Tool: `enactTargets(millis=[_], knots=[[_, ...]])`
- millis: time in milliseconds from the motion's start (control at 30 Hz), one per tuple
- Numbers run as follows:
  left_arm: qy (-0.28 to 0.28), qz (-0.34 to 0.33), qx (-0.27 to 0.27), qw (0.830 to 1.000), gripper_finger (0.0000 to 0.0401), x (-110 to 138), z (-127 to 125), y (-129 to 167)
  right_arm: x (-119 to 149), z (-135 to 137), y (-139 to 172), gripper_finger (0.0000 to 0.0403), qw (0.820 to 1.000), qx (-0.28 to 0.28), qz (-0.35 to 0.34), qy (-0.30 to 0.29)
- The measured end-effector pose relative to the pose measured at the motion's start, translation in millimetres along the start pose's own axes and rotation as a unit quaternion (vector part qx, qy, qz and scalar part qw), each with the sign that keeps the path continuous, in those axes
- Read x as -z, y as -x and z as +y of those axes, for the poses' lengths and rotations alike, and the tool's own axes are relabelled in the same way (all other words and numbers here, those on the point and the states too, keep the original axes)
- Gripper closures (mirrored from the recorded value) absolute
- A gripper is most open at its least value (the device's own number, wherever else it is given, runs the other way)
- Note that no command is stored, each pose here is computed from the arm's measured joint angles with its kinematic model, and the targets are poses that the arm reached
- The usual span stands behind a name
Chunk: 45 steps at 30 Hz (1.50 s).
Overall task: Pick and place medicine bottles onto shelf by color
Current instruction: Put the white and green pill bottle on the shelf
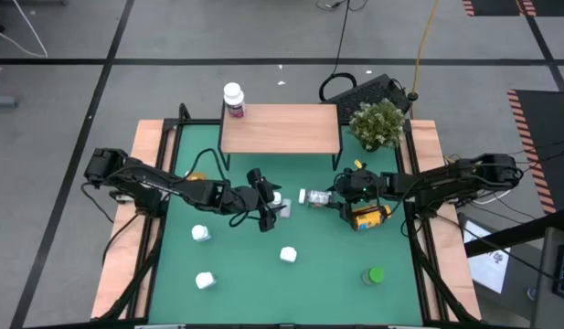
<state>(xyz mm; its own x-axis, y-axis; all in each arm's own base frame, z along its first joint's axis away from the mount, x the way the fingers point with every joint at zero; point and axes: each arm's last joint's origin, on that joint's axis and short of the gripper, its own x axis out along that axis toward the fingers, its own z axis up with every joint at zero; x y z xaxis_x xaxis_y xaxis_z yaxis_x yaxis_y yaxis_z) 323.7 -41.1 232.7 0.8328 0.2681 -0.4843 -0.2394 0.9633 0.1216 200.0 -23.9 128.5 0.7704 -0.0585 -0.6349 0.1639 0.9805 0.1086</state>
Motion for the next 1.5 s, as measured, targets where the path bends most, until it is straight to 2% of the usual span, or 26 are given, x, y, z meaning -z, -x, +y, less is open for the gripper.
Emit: enactTargets(millis=[133,333,567,833,967,1100,1167,1233,1367,1500], knots=[[0.000,0.008,0.000,1.000,0.0116,1,0,1,-3,1,7,0.0159,1.000,-0.007,-0.015,0.000],[0.001,0.002,0.000,1.000,0.0116,-2,1,7,-21,6,27,0.0159,0.994,-0.056,-0.098,0.010],[-0.002,-0.020,-0.002,1.000,0.0116,-7,2,9,-44,12,46,0.0160,0.968,-0.119,-0.216,0.042],[-0.023,-0.056,-0.002,0.998,0.0116,-15,1,9,-58,15,55,0.0159,0.941,-0.119,-0.305,0.082],[-0.038,-0.069,-0.003,0.997,0.0116,-17,1,9,-63,17,60,0.0160,0.925,-0.147,-0.336,0.101],[-0.045,-0.092,-0.002,0.995,0.0116,-22,1,10,-64,19,61,0.0168,0.918,-0.165,-0.343,0.112],[-0.049,-0.089,-0.002,0.995,0.0116,-21,1,10,-64,18,59,0.0177,0.921,-0.160,-0.336,0.114],[-0.049,-0.082,-0.001,0.995,0.0116,-20,1,10,-58,16,53,0.0187,0.936,-0.143,-0.302,0.108],[-0.044,-0.072,-0.001,0.996,0.0116,-18,1,10,-45,9,41,0.0195,0.970,-0.089,-0.220,0.061],[-0.049,-0.067,-0.001,0.997,0.0116,-17,1,9,-35,8,35,0.0179,0.991,-0.076,-0.102,0.043]])
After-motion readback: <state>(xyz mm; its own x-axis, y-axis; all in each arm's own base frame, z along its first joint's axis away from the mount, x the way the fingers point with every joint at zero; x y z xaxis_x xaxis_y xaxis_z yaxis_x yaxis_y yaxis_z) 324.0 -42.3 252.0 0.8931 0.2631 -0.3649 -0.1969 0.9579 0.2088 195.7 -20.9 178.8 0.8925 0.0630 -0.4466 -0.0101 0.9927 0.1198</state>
